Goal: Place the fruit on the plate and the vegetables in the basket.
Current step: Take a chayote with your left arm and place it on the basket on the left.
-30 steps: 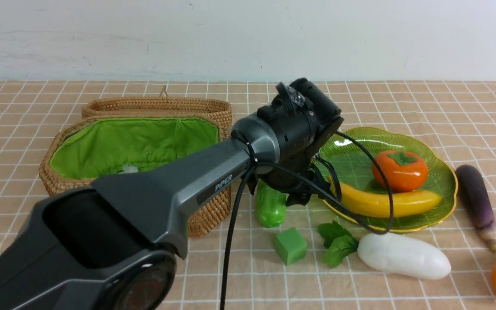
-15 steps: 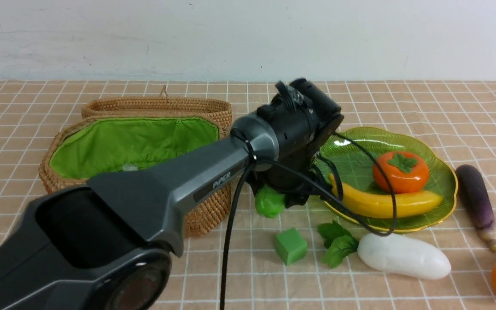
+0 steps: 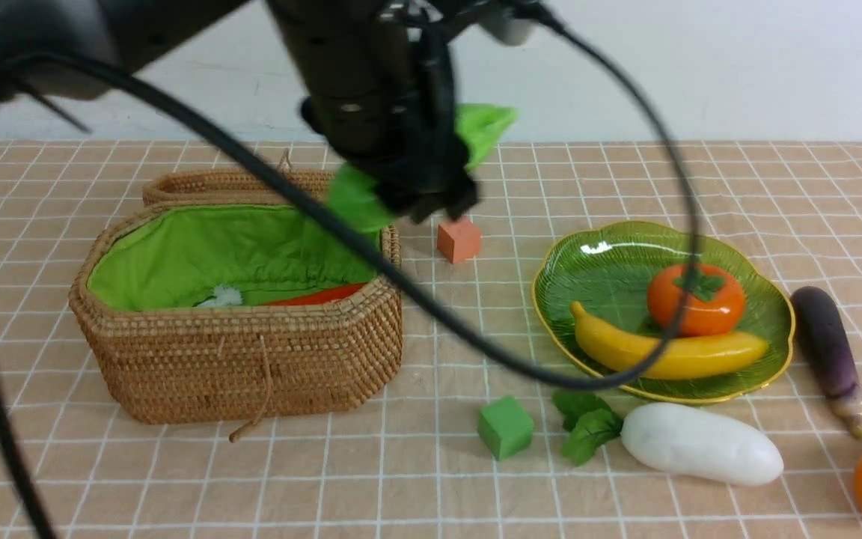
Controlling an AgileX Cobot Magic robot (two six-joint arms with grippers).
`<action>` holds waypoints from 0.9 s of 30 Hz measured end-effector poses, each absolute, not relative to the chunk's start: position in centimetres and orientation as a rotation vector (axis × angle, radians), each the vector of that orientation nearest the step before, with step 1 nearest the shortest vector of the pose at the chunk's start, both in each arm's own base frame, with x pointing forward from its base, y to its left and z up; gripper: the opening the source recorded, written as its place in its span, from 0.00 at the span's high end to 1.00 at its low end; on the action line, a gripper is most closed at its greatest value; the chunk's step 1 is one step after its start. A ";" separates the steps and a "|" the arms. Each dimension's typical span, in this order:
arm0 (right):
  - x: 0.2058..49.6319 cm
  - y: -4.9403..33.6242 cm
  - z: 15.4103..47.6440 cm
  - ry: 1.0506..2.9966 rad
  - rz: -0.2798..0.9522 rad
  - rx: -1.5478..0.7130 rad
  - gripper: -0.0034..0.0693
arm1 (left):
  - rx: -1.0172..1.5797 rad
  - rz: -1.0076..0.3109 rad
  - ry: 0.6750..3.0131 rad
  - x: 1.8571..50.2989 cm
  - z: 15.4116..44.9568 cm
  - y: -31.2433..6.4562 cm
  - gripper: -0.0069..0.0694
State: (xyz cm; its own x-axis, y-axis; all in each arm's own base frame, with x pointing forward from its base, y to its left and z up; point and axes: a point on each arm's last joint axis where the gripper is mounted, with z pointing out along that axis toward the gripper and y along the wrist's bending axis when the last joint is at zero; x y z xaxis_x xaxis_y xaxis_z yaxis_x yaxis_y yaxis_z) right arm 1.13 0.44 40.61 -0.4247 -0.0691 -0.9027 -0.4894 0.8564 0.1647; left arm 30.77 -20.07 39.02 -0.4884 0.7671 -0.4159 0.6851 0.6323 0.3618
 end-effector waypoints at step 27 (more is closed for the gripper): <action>4.1 2.7 40.2 2.093 0.465 -0.450 0.66 | 1.067 0.263 2.463 35.8 32.5 -12.3 0.11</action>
